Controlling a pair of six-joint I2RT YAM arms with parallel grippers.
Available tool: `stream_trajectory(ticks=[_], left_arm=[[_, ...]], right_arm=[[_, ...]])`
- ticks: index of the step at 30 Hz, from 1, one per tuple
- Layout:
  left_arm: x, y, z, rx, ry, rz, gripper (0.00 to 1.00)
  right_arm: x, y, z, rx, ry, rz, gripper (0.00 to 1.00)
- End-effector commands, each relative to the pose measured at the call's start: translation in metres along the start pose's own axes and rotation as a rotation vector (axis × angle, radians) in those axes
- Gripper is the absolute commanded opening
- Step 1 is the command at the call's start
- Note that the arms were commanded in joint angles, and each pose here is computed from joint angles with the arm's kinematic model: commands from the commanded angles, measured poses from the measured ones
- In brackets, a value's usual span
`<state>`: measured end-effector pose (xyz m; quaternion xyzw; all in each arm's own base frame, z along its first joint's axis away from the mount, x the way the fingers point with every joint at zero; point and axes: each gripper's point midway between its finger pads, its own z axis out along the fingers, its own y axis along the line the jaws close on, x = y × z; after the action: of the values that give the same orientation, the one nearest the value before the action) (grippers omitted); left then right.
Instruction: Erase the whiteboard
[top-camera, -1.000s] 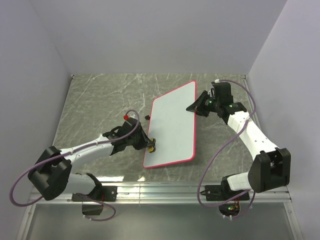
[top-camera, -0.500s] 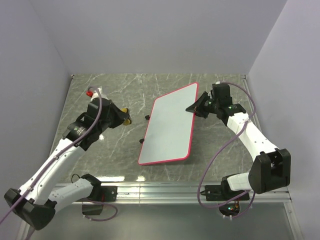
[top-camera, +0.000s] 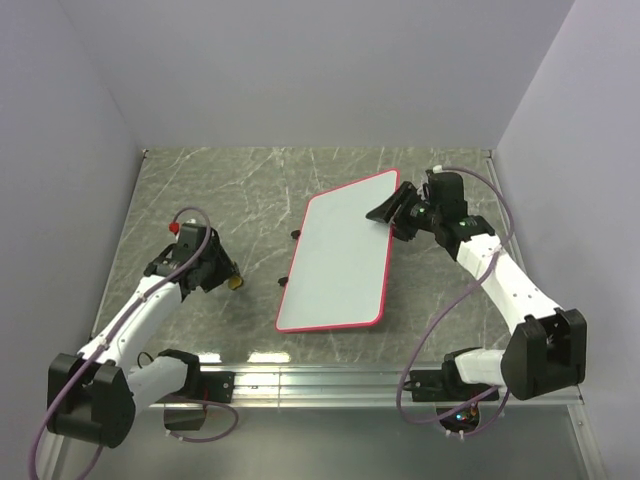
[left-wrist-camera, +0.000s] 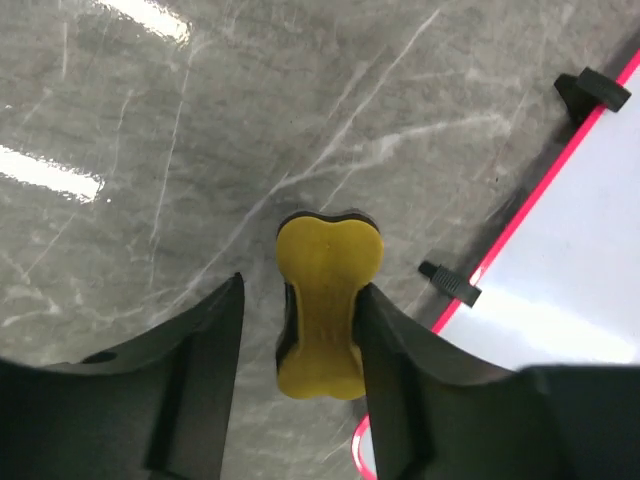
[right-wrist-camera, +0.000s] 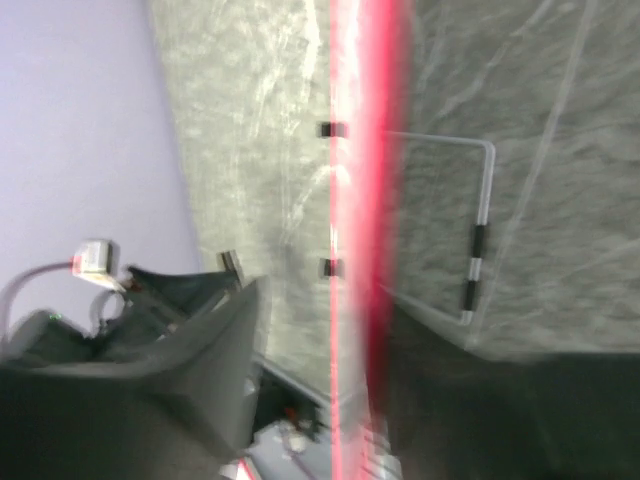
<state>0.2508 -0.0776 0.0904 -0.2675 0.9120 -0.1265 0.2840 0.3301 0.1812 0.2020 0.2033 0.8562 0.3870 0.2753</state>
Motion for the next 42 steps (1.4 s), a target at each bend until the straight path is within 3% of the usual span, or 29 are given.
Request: stream_trajectory(ticks=[1,2,3,4,7,10,11,16,21,26,32,42], left_arm=[[-0.017,-0.014,0.006,0.038,-0.040,0.001,0.54],[-0.019,-0.015,0.009,0.037,-0.043,0.000,0.62],[-0.020,-0.014,0.011,0.030,-0.043,0.000,0.65],[-0.019,-0.014,0.016,0.025,-0.037,0.001,0.69],[-0.016,-0.010,0.024,0.000,-0.017,0.003,0.75],[-0.018,-0.010,0.027,-0.017,-0.012,0.009,0.88],[-0.021,-0.010,0.027,-0.026,-0.016,0.013,0.99],[-0.024,-0.008,0.029,-0.074,0.004,0.022,0.99],[-0.044,-0.031,0.009,-0.010,-0.036,0.008,0.99],[-0.076,-0.059,-0.035,0.067,-0.115,0.029,0.99],[-0.116,-0.090,-0.085,0.139,-0.219,0.032,0.99],[-0.149,-0.132,-0.151,0.287,-0.323,0.036,0.99]], right_arm=[[-0.007,0.036,-0.020,-0.124,-0.055,-0.097,0.61],[-0.007,0.035,-0.021,-0.117,-0.062,-0.105,0.68],[-0.007,0.033,-0.022,-0.107,-0.064,-0.109,0.81],[-0.008,0.035,-0.025,-0.107,-0.071,-0.129,0.86],[-0.009,0.034,-0.034,-0.089,-0.087,-0.167,0.91],[-0.014,0.042,-0.053,-0.091,-0.134,-0.206,0.98],[-0.017,0.047,-0.060,-0.097,-0.152,-0.216,0.98],[-0.015,0.059,-0.104,-0.121,-0.214,-0.265,0.98],[0.003,0.063,-0.141,-0.158,-0.231,-0.305,0.99],[0.004,0.060,-0.175,-0.106,-0.306,-0.332,1.00],[0.002,0.092,-0.218,-0.229,-0.422,-0.325,1.00],[0.021,0.126,-0.258,-0.401,-0.434,-0.350,1.00]])
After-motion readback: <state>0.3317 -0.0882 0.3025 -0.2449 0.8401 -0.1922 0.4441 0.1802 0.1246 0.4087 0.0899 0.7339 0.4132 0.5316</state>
